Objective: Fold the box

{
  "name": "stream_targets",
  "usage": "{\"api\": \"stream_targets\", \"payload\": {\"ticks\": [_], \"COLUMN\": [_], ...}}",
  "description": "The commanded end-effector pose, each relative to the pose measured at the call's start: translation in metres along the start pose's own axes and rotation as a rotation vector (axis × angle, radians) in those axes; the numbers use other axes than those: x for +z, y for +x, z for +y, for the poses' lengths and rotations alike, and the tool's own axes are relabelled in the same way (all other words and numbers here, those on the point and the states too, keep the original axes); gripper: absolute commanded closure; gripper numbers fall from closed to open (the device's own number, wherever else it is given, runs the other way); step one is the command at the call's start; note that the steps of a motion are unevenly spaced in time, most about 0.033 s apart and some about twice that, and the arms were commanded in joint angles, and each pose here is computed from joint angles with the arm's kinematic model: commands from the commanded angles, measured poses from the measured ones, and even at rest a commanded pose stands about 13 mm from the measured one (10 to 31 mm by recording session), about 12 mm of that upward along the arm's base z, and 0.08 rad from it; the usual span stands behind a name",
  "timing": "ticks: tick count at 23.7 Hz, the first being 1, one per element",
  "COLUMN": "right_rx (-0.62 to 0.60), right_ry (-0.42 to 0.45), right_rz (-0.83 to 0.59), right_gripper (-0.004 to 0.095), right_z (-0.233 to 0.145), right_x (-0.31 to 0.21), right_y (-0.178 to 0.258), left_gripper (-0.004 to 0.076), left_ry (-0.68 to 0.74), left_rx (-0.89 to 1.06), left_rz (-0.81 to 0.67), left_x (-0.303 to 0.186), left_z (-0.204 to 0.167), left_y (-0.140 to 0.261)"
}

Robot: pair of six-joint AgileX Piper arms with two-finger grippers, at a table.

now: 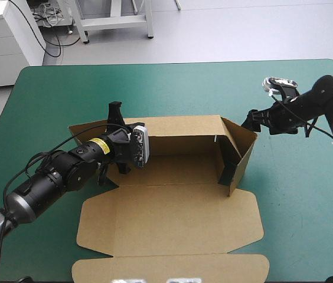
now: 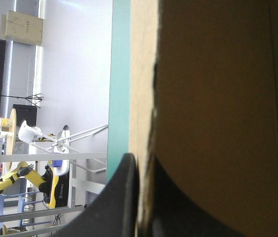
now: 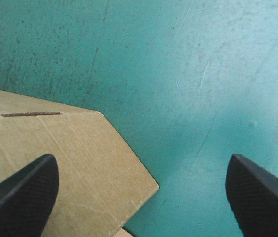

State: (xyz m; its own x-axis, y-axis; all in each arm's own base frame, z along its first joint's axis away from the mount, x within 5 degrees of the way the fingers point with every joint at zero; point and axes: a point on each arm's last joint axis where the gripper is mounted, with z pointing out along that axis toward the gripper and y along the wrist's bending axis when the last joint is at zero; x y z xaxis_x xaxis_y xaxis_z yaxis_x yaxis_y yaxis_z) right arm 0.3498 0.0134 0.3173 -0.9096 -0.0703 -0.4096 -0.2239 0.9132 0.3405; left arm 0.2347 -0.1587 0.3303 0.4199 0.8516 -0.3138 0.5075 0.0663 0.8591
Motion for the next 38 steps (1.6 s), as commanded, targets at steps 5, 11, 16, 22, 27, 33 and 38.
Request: {"api": "stream_targets", "payload": {"ticks": [5,11,16,22,27,33,38], "right_rx": [-0.127,-0.227,-0.272,-0.312,-0.390,-0.530,-0.593], "right_ry": [-0.116,-0.134,-0.175,-0.238,-0.225,-0.195,-0.159], "right_rz": [-0.215,-0.277,-0.243,-0.156,-0.187,-0.269,-0.330], "right_gripper": [0.0101,0.0101,0.0101,0.0101,0.0101,0.0101,0.0107], "right_z": [0.031,0.041,0.044,0.053,0.071,0.100,0.117], "right_x": [-0.030,-0.035,-0.030,-0.010,0.011,0.021,0.025], "right_y": [0.028,0.052,0.068,0.088,0.093,0.089,0.088], "left_gripper": [0.0732,0.0732,0.0732,0.0732,0.0732,0.0732,0.0732], "left_ry": [-0.024,-0.024,-0.024,-0.016,-0.016,0.003,0.074], "left_rx": [-0.052,-0.052,-0.038,-0.038,-0.038,-0.037,-0.035], "left_rz": [-0.023,-0.023,-0.020,-0.018,-0.018,-0.012,0.008], "left_x": [-0.007,-0.007,-0.007,-0.007,-0.007,-0.007,-0.007], "left_z": [0.008,0.008,0.008,0.007,0.007,0.006,-0.001], "left_y": [-0.005,-0.005,-0.005,-0.005,-0.005,-0.005,-0.003]}}
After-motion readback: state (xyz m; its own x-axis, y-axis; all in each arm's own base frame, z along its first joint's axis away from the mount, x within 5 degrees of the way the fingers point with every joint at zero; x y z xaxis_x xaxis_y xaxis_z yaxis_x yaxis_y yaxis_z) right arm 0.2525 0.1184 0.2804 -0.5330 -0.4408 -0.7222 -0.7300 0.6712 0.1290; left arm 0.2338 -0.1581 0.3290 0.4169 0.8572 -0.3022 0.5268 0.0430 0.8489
